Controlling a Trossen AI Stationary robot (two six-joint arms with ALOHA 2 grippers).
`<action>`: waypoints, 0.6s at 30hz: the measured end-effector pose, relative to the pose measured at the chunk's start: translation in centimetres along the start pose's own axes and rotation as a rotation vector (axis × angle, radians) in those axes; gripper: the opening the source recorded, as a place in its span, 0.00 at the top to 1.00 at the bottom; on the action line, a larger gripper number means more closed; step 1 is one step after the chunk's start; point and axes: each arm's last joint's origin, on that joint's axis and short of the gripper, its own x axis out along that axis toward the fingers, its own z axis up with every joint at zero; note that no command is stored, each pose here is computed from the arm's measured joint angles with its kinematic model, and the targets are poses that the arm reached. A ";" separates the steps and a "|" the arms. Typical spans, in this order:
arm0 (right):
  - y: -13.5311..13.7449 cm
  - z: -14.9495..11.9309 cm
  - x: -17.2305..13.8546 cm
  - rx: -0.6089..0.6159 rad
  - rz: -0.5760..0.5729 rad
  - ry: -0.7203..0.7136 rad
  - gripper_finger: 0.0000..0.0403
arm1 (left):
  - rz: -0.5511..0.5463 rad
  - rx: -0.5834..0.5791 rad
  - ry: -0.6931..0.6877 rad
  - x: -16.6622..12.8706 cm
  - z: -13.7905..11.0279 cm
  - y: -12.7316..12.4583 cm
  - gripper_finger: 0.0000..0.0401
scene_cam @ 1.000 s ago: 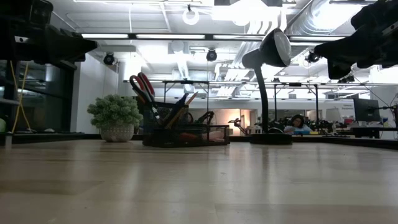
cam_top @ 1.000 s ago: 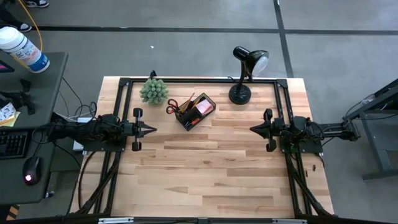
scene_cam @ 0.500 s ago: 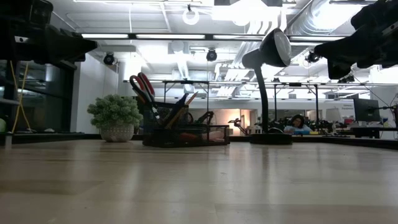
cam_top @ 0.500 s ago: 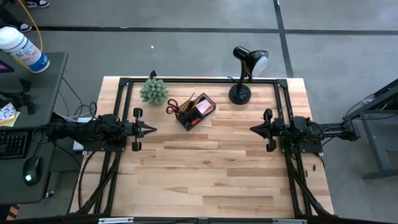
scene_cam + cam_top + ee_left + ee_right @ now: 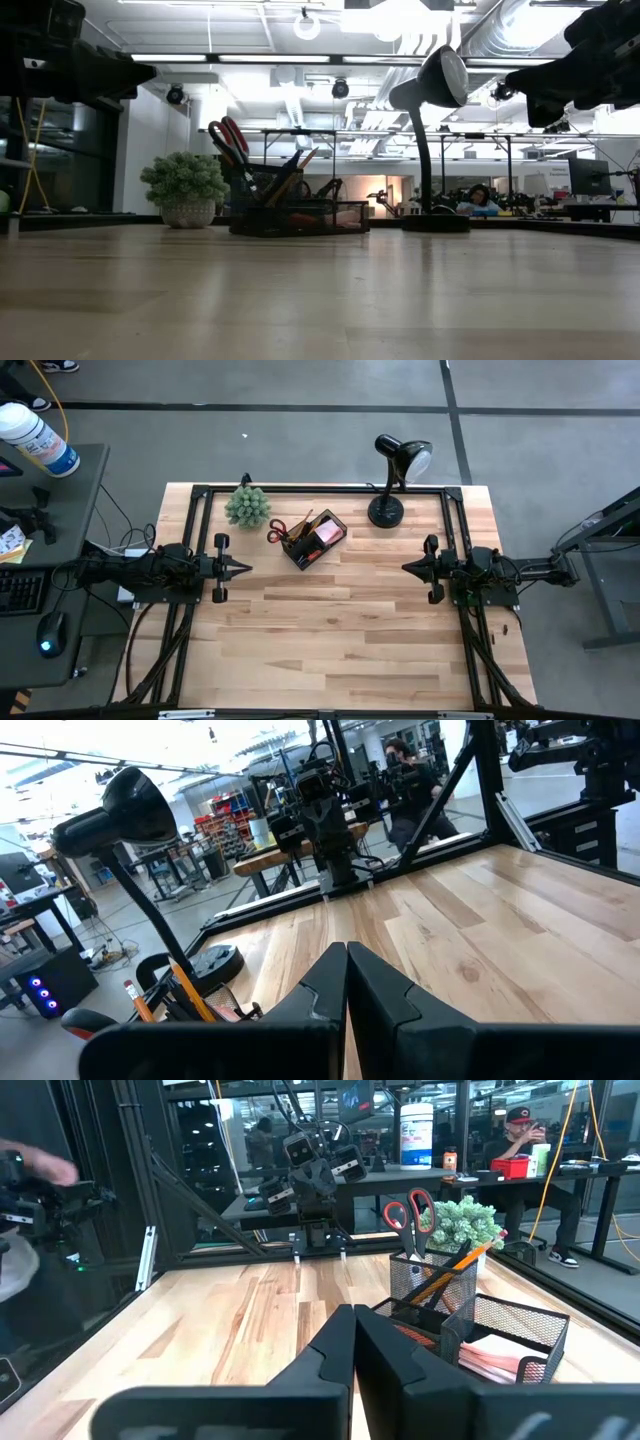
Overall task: Pick and place office supplies into organizer
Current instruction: Return to Home Position
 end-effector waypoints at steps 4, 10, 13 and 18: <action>0.0 0.0 0.0 0.000 0.000 0.000 1.00 | 0.000 0.000 0.000 0.0 0.0 0.0 1.00; 0.0 0.0 0.0 0.000 0.000 0.000 0.98 | 0.000 0.000 0.000 0.0 0.0 0.0 1.00; 0.0 0.0 0.0 0.000 0.000 0.000 0.99 | 0.000 0.000 0.000 0.0 0.0 0.0 1.00; 0.0 0.0 0.0 0.000 0.000 0.000 0.99 | 0.000 0.000 0.000 0.0 0.0 0.0 1.00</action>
